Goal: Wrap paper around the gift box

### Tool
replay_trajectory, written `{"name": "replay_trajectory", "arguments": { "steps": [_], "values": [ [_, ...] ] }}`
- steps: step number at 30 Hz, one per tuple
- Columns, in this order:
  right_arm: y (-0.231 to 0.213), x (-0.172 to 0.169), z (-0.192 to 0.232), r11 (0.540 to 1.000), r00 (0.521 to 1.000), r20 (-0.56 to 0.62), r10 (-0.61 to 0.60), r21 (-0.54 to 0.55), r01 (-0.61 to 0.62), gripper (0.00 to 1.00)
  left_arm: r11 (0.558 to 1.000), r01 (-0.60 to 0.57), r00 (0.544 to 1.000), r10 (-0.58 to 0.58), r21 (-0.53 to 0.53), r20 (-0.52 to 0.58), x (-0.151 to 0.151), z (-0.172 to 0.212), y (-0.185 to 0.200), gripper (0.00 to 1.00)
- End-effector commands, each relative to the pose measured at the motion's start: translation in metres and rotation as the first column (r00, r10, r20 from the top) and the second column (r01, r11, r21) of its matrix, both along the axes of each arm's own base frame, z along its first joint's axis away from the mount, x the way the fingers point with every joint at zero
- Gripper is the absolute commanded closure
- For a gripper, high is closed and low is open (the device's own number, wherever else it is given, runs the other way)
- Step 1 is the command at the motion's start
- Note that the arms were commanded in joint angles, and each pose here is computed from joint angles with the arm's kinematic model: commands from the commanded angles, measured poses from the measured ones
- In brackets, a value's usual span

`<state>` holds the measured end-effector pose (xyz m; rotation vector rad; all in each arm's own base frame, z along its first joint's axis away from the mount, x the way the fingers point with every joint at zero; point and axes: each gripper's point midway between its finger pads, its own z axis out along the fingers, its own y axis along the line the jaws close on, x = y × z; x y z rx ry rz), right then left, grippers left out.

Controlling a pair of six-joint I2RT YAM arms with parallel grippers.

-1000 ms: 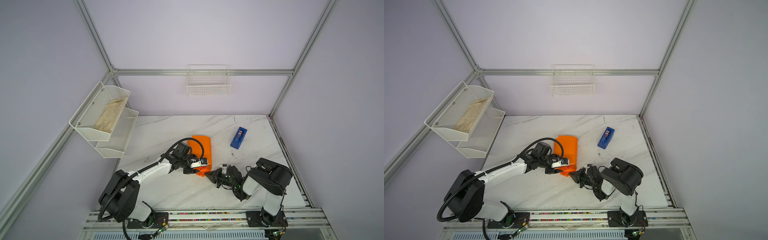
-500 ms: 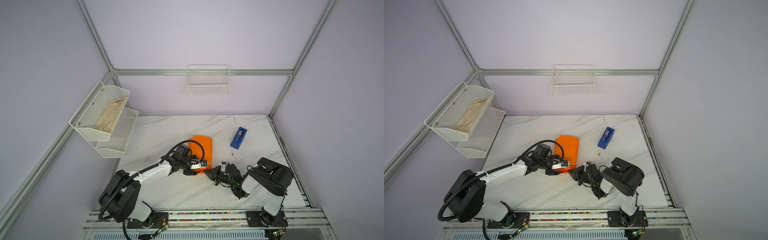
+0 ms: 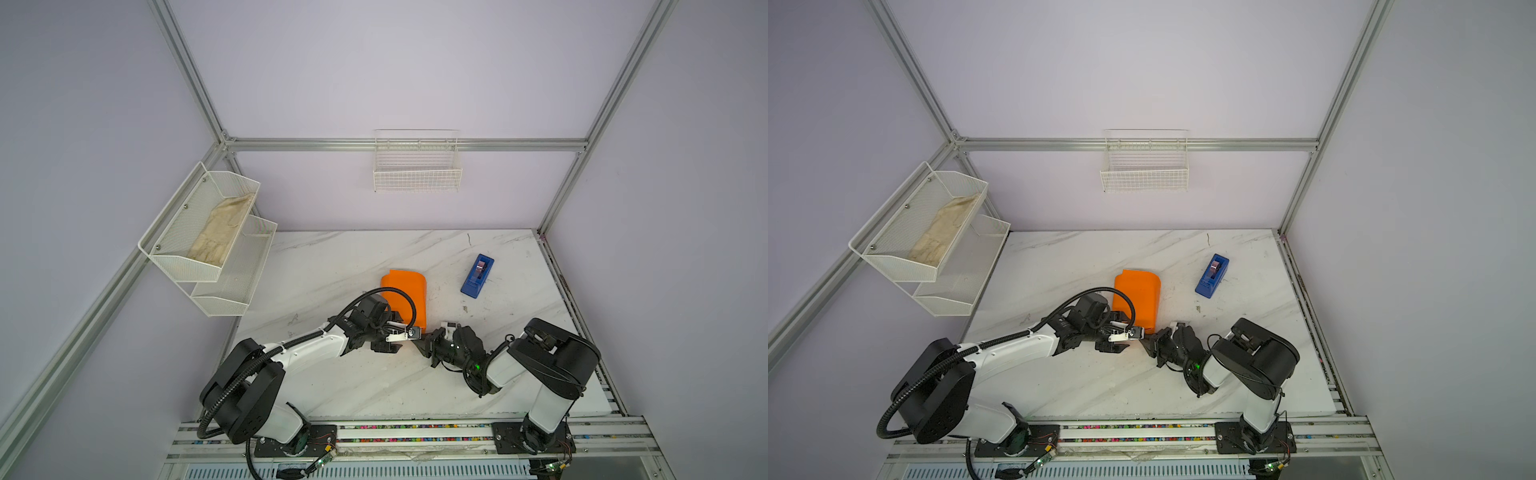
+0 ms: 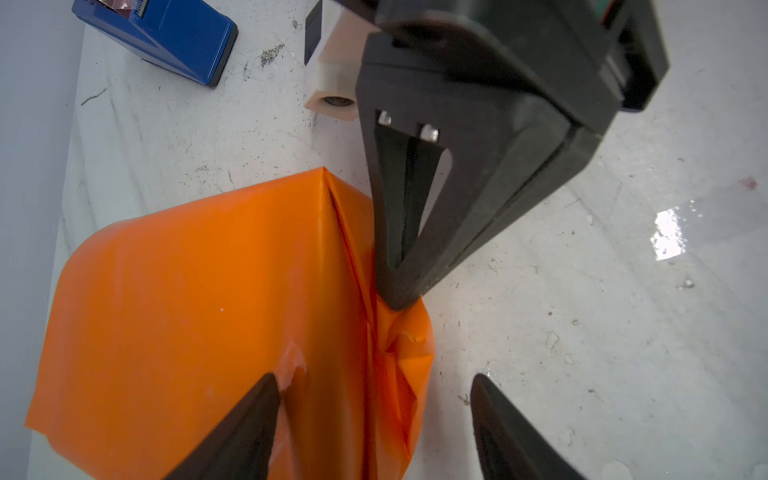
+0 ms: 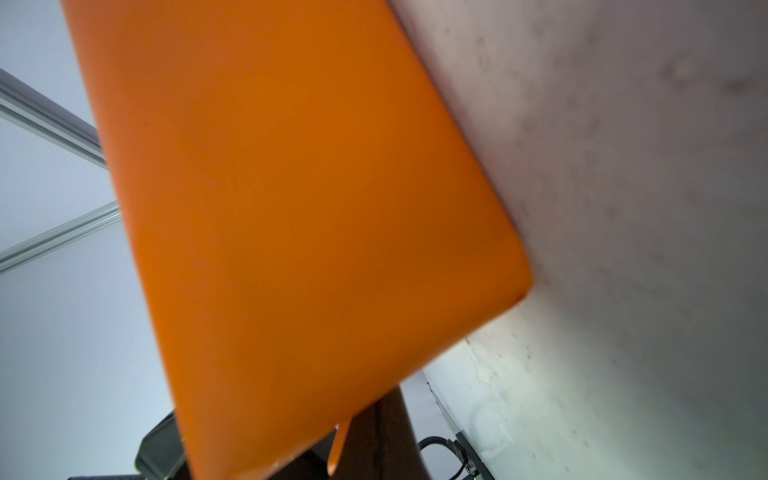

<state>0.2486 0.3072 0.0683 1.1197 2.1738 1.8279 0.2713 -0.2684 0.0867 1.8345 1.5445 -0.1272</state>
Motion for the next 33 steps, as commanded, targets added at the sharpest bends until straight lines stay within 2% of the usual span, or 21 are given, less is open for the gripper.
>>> {"name": "replay_trajectory", "arguments": {
  "steps": [1, 6, 9, 14, 19, 25, 29, 33],
  "values": [
    [0.005, 0.008, 0.029, 0.985, 0.996, -0.077, -0.046, 0.162, 0.058, 1.00, 0.991, -0.072, 0.997, 0.073, 0.110, -0.001, -0.006, -0.034, 0.021, 0.30],
    [0.006, 0.010, 0.030, 0.985, 0.996, -0.077, -0.046, 0.165, 0.059, 1.00, 0.989, -0.099, 0.994, 0.094, 0.110, 0.050, -0.003, -0.035, 0.021, 0.26],
    [0.007, 0.009, 0.030, 0.985, 0.996, -0.078, -0.044, 0.166, 0.056, 1.00, 0.988, -0.104, 0.993, 0.097, 0.110, 0.065, -0.003, -0.039, 0.019, 0.19],
    [0.005, 0.008, 0.029, 0.985, 0.995, -0.084, -0.046, 0.165, 0.059, 1.00, 0.982, -0.146, 0.984, 0.130, 0.124, 0.126, 0.006, -0.042, 0.020, 0.19],
    [0.005, 0.007, 0.029, 0.985, 0.996, -0.084, -0.042, 0.166, 0.056, 1.00, 0.974, -0.198, 0.970, 0.178, 0.113, 0.163, 0.017, -0.040, 0.020, 0.25],
    [0.006, 0.006, 0.029, 0.985, 0.996, -0.085, -0.035, 0.164, 0.049, 1.00, 0.972, -0.206, 0.970, 0.188, 0.112, 0.152, 0.016, -0.042, 0.021, 0.34],
    [0.003, 0.003, 0.029, 0.987, 0.996, -0.082, -0.034, 0.154, 0.046, 0.83, 0.971, -0.210, 0.971, 0.193, 0.116, 0.142, 0.016, -0.044, 0.021, 0.36],
    [-0.006, -0.002, 0.024, 0.995, 0.997, -0.072, -0.040, 0.091, 0.047, 0.74, 0.969, -0.211, 0.972, 0.195, 0.124, 0.135, 0.016, -0.047, 0.020, 0.36]
  ]
}}
